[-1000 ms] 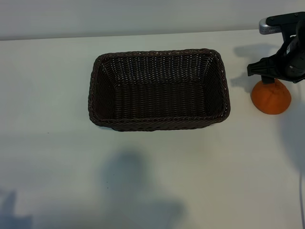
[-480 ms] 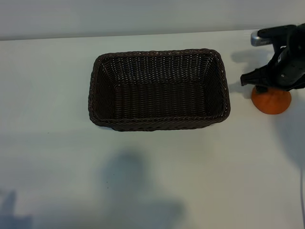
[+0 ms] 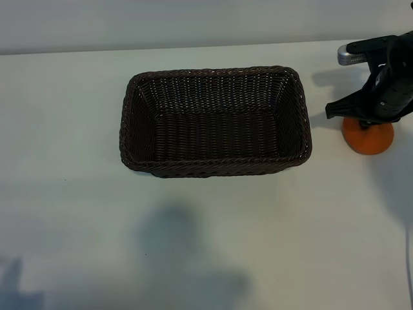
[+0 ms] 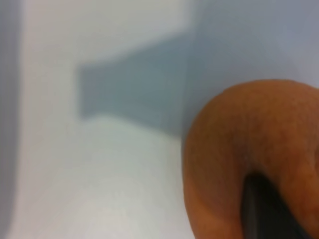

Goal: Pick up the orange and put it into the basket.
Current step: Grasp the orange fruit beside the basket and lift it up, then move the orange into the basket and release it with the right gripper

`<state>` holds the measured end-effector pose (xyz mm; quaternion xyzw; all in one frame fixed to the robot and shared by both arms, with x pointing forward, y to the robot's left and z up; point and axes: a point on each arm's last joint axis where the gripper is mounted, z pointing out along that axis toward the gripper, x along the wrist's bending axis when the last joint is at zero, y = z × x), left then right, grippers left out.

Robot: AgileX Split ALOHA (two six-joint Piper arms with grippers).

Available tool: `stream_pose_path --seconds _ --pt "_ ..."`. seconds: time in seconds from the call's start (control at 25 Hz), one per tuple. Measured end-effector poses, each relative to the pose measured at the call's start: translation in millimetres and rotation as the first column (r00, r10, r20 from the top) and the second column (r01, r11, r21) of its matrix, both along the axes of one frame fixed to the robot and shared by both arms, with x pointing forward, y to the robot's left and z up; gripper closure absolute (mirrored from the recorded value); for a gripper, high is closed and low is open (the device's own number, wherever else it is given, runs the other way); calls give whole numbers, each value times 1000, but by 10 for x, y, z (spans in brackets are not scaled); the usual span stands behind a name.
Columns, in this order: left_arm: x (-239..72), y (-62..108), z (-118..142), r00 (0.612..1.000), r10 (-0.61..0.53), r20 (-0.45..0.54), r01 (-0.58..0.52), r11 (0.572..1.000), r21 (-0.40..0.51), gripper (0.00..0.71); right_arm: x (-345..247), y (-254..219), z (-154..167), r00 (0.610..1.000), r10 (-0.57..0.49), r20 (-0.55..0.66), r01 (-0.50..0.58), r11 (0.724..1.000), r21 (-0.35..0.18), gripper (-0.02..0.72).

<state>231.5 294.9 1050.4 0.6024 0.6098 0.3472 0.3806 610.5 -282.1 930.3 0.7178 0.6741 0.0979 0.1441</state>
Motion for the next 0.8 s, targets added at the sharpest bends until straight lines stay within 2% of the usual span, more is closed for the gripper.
stream_pose_path --seconds 0.2,0.44,0.6,0.8 --pt "0 0 0 1000 0 0 0 1000 0 203 -52 -11 386 999 5 39 -4 1000 -8 616" --pt "0 0 0 1000 0 0 0 1000 0 203 -238 -14 1196 979 15 201 -16 1000 7 620" --pt "0 0 0 1000 0 0 0 1000 0 203 -425 56 1614 959 54 276 -77 994 72 623" --pt "0 0 0 1000 0 0 0 1000 0 203 -557 343 1879 926 166 340 -219 967 126 627"
